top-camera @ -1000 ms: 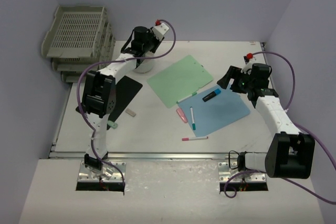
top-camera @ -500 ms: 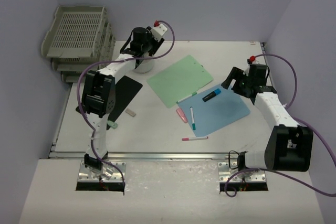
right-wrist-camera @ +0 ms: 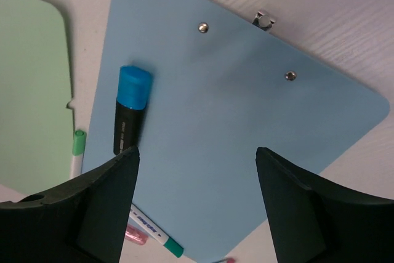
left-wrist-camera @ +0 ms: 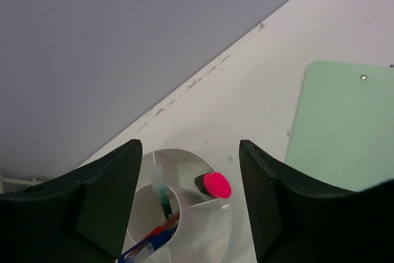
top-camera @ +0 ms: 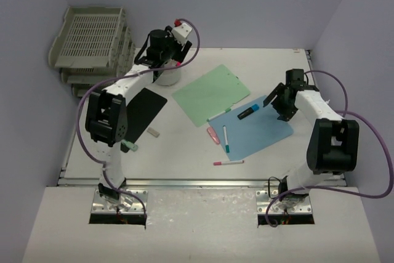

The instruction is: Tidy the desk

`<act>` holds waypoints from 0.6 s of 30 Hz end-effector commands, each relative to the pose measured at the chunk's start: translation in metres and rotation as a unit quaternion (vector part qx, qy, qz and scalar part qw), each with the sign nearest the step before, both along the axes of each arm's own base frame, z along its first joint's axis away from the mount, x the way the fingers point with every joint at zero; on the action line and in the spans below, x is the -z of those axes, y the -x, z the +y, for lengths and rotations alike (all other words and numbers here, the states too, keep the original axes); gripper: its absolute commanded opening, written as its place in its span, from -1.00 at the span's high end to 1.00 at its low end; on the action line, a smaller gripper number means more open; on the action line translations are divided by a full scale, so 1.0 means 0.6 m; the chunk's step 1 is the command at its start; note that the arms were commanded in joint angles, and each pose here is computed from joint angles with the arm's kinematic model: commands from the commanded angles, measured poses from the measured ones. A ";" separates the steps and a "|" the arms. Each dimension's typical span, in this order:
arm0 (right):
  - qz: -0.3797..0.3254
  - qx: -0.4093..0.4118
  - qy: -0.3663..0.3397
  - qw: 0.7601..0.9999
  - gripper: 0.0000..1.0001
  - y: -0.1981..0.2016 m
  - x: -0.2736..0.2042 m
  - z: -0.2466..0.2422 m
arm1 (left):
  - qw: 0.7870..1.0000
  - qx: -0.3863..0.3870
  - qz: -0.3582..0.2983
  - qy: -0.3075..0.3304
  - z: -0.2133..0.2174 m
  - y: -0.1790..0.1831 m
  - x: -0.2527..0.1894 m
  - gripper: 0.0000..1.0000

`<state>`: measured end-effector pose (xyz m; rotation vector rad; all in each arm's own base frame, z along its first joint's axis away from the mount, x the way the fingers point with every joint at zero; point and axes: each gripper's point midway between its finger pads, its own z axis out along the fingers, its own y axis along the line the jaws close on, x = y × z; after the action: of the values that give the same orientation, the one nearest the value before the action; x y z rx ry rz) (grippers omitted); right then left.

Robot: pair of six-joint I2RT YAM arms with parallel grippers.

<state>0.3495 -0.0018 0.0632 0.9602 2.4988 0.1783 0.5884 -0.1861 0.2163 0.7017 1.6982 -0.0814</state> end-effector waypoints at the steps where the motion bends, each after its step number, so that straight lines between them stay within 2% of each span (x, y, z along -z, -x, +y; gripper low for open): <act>1: 0.047 0.081 -0.015 0.995 -0.41 -0.011 0.010 -0.006 | 0.994 0.041 -0.093 0.025 -0.028 0.084 -0.146 -0.27; 5: 0.064 0.091 -0.020 0.994 -0.38 -0.024 0.026 0.003 | 0.993 0.056 -0.106 0.018 -0.027 0.126 -0.160 -0.29; 11: 0.054 0.092 -0.015 0.994 -0.45 -0.071 0.024 0.026 | 0.991 0.066 -0.117 -0.003 -0.011 0.173 -0.147 -0.30; 18: 0.051 0.072 0.002 0.996 -0.47 -0.101 0.041 0.056 | 0.991 0.070 -0.116 -0.006 -0.004 0.197 -0.139 -0.33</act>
<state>0.3984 0.0274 0.0414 1.1573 2.5375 0.1353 0.4807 -0.1912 0.2744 0.8075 1.5130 -0.0954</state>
